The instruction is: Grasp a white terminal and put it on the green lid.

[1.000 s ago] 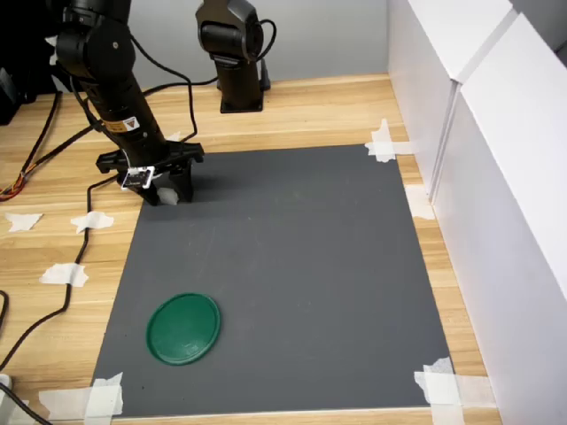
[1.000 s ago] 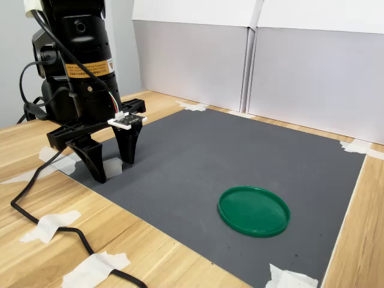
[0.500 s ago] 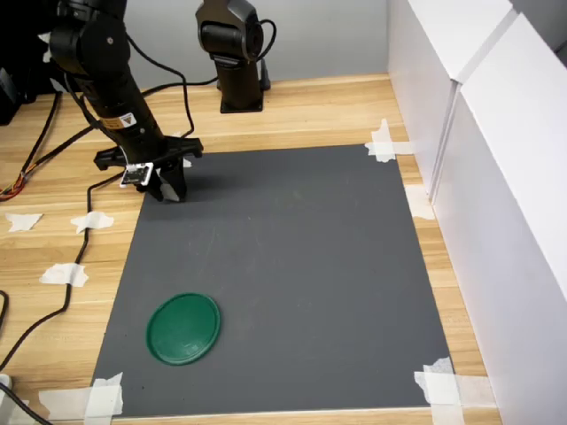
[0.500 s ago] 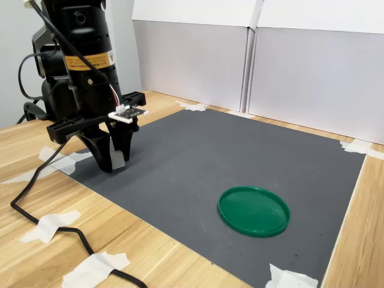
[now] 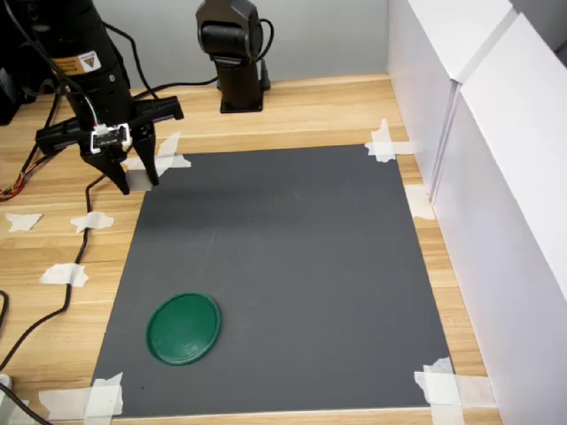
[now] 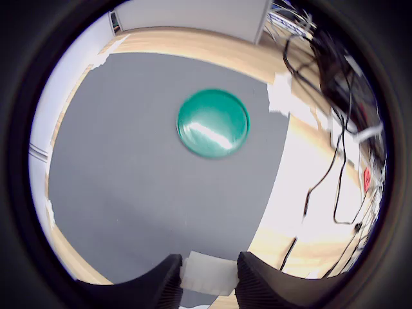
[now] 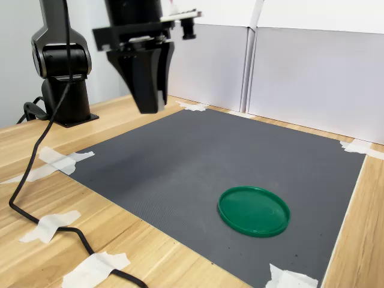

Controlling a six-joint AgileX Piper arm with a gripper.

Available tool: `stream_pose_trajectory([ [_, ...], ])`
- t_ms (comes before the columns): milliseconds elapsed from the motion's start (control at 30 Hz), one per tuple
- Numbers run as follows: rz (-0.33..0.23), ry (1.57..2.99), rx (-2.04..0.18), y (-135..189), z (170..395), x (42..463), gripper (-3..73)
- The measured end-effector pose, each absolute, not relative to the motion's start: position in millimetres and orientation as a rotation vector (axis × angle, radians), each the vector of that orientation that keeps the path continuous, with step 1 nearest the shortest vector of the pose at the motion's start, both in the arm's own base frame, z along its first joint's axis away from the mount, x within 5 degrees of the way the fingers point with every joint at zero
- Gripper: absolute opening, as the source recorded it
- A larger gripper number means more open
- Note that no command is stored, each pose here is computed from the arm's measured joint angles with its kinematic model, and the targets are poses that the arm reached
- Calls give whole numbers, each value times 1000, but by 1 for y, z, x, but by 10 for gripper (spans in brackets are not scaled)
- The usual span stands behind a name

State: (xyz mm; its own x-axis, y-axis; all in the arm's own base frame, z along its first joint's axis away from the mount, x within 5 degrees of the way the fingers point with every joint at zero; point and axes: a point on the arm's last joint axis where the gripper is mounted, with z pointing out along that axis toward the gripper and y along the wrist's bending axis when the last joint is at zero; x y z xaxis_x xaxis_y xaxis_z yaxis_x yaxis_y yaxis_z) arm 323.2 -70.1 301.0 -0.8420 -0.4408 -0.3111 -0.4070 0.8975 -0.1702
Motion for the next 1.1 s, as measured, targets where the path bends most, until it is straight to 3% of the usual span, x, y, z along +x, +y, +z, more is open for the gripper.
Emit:
stream_pose_trajectory([
  [200, -170, 2665, -707, -60, 306, 361, 309],
  [467, -162, 2662, -717, -61, 293, 404, 309],
  [833, -96, 2732, -772, -54, 235, 434, 309],
  [1100, -96, 2742, -866, -39, 217, 440, 309],
])
